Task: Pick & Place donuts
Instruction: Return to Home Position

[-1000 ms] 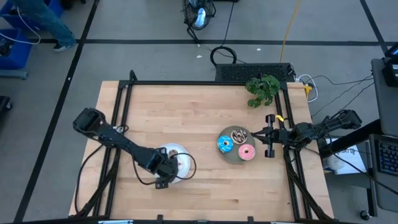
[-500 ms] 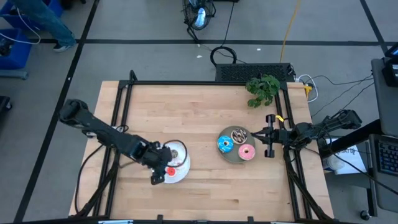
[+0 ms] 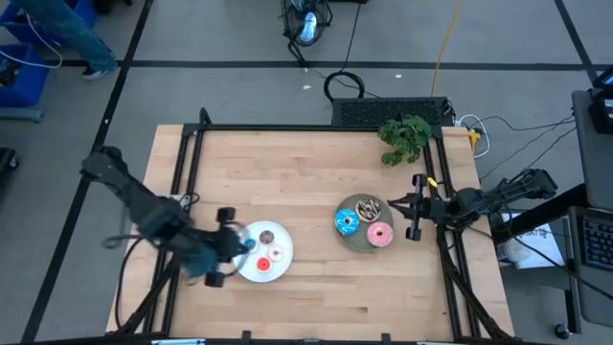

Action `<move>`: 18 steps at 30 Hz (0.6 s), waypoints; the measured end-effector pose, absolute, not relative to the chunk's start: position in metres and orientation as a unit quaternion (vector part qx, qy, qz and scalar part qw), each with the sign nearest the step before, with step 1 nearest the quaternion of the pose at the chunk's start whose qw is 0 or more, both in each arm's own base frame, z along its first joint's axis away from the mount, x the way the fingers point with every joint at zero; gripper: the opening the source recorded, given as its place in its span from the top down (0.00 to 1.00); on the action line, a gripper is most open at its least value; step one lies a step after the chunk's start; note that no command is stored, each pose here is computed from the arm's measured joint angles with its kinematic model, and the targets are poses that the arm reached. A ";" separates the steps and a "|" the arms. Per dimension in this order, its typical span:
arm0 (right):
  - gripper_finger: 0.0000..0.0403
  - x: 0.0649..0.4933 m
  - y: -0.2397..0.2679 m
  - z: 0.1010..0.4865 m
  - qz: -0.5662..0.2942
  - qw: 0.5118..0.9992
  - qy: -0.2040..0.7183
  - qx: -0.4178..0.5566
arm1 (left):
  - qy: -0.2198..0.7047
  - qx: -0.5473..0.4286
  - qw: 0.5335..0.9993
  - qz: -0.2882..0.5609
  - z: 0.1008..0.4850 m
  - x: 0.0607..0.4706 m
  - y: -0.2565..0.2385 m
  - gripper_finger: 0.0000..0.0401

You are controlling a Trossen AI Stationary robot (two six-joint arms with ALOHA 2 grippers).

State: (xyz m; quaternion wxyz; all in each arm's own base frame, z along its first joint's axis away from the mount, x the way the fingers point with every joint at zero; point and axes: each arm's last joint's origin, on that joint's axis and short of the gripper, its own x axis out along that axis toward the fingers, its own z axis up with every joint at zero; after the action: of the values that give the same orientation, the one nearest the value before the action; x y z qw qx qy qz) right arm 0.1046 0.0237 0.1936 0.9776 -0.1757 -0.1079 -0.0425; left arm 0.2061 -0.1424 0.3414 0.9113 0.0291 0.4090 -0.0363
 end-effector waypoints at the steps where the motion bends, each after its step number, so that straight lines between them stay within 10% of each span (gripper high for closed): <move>1: 1.00 0.104 0.023 0.194 -0.046 0.979 -0.110 -0.165 | 0.385 0.057 0.921 -0.029 0.347 0.199 -0.143 0.97; 9: 1.00 0.104 0.023 0.196 -0.045 0.987 -0.124 -0.089 | 0.217 0.143 0.965 0.039 0.365 0.126 -0.113 0.98; 18: 1.00 0.108 0.014 0.188 -0.075 0.992 -0.071 -0.072 | 0.045 0.130 0.990 0.031 0.302 0.100 -0.069 0.99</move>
State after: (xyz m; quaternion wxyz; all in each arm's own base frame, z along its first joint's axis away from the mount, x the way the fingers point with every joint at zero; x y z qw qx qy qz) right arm 0.1079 0.0138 0.1880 0.9921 -0.0715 -0.0715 -0.0748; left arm 0.0999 -0.0690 0.3016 0.9899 0.1304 0.0449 0.0315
